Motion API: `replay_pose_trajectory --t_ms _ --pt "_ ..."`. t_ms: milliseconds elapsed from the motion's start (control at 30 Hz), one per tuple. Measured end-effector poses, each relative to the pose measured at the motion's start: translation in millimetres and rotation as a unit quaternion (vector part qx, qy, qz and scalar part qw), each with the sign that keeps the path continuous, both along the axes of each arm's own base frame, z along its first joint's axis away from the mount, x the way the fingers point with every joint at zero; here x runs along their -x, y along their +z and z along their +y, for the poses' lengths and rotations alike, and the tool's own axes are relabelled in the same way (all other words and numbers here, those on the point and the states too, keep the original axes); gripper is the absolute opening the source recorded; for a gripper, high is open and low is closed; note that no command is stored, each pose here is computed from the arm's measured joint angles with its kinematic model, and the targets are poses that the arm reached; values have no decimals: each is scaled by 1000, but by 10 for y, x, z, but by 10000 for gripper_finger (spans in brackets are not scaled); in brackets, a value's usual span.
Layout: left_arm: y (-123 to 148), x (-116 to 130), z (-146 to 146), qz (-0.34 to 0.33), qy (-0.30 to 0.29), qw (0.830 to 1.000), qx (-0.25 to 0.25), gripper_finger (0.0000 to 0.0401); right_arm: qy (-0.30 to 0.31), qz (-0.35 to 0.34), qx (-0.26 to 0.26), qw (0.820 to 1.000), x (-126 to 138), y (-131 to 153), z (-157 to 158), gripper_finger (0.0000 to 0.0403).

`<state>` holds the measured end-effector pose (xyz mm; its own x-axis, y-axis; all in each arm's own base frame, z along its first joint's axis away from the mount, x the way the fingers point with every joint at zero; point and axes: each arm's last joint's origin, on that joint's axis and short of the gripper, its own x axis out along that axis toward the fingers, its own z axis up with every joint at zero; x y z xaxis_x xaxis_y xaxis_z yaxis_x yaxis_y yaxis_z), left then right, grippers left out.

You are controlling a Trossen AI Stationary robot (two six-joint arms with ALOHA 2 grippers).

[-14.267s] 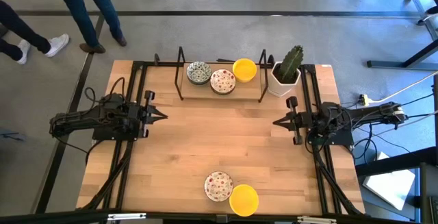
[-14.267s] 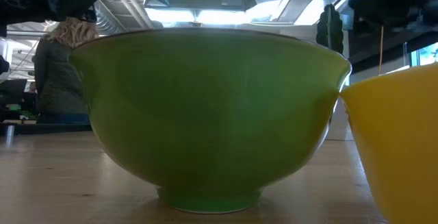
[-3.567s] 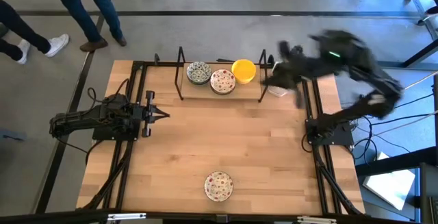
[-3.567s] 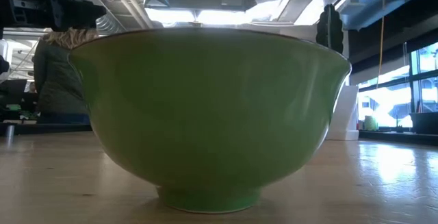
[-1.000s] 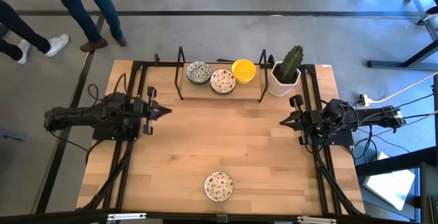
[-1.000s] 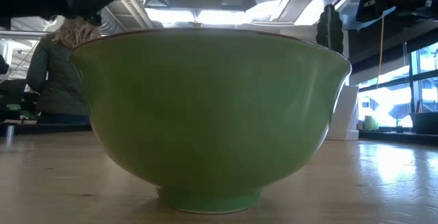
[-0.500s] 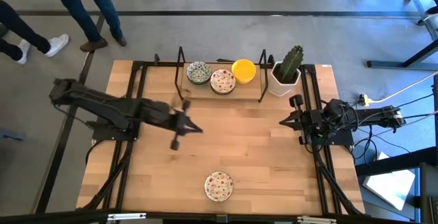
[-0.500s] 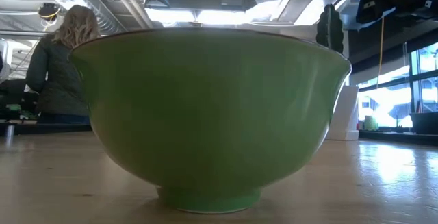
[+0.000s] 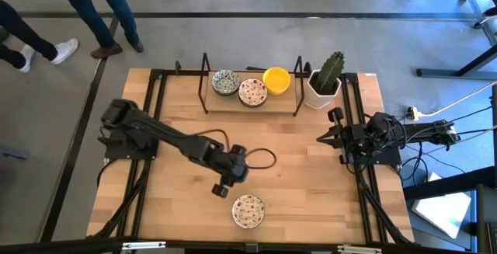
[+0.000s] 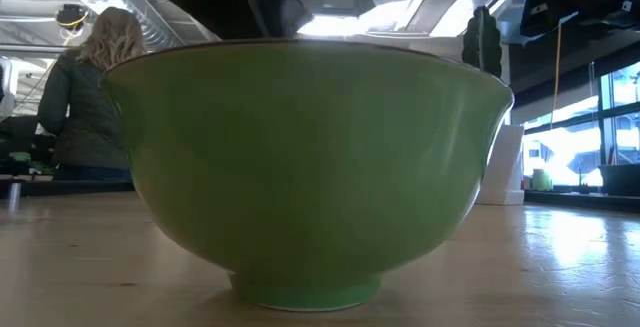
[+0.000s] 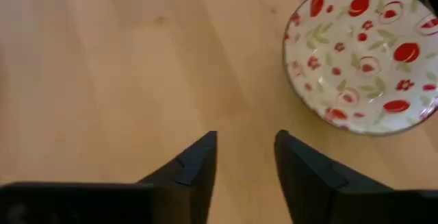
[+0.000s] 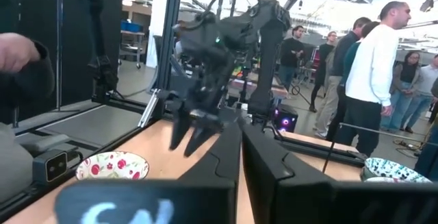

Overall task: Pick & Place Mini bowls
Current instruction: Stack the red patterned bowl on the red patterned bowl on the shelf

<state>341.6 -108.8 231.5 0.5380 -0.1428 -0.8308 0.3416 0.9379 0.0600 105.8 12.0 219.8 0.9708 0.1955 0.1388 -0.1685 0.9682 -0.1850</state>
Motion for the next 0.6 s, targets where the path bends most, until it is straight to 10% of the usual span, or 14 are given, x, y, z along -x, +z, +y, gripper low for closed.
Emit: replay_pose_trajectory --t_ms 300,600 --pt "-139 -251 -169 27 -66 996 50 226 1 5 -4 1000 -1 -7 0 20" --pt "-208 -387 -209 11 20 993 120 237 2 6 -8 1000 -1 -7 0 20"
